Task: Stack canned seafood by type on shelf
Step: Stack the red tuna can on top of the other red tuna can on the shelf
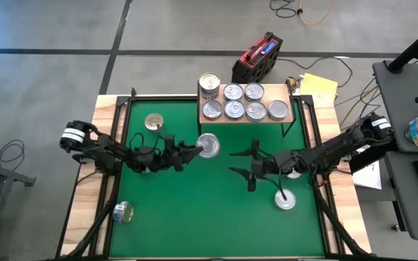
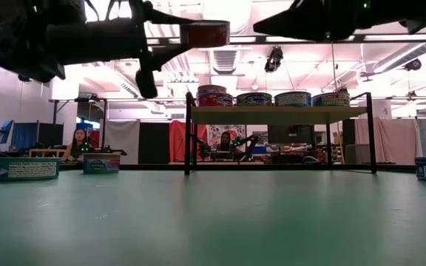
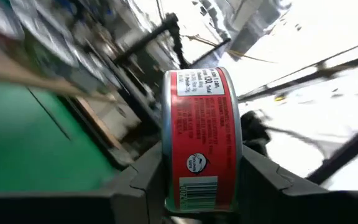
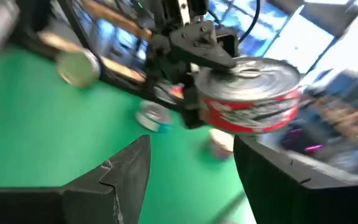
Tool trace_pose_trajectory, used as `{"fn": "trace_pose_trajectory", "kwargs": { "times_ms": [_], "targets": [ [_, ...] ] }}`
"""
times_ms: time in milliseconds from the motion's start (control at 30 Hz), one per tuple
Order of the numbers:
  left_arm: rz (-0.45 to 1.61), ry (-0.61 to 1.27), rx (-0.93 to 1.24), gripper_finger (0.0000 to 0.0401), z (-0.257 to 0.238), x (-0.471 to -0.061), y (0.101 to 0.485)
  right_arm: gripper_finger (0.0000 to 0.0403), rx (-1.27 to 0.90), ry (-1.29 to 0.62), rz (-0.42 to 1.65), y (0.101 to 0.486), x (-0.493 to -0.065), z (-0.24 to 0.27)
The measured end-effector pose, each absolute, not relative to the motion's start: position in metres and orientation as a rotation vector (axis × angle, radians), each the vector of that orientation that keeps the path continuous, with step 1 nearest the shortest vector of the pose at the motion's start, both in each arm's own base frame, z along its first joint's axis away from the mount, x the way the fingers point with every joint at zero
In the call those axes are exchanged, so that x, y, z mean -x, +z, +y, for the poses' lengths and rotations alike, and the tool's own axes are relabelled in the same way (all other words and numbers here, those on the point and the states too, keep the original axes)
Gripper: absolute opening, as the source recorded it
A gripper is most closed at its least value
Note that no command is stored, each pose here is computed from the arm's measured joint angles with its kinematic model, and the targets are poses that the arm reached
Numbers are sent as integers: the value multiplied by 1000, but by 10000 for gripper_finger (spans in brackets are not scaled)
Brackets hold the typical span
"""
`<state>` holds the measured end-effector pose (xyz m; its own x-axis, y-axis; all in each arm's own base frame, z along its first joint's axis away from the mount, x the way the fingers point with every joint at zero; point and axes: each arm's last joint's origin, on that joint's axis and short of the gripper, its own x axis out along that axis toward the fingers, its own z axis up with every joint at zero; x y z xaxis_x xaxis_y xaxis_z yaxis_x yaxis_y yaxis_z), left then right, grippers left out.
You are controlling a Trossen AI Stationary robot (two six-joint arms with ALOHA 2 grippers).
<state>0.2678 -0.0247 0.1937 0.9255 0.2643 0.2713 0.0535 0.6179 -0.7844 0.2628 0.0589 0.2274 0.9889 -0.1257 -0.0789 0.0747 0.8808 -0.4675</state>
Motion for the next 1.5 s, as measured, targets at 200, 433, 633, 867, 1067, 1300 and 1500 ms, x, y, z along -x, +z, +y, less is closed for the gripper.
{"fn": "trace_pose_trajectory", "kwargs": {
  "times_ms": [200, 433, 633, 867, 1067, 1300, 1500],
  "targets": [
    [-334, 86, 1148, 129, -14, -267, 184, 221, 876, -179, 163, 227, -258, 73],
    [-281, 82, 1222, 129, -13, -267, 178, 222, 1136, -208, 235, 221, -261, 76],
    [-276, 45, 1226, 129, -15, -271, 183, 235, 1265, -190, 260, 220, -278, 82],
    [-247, 2, 1240, 129, -17, -272, 184, 258, 1429, -267, 380, 216, -301, 88],
    [-194, -2, 1265, 129, -18, -273, 180, 251, 1490, -288, 415, 217, -315, 92],
    [-160, -31, 1285, 129, -21, -273, 179, 227, 1633, -274, 494, 207, -322, 94],
    [-146, -44, 1275, 130, -21, -273, 178, 183, 1622, -292, 501, 208, -325, 94]
  ]
}}
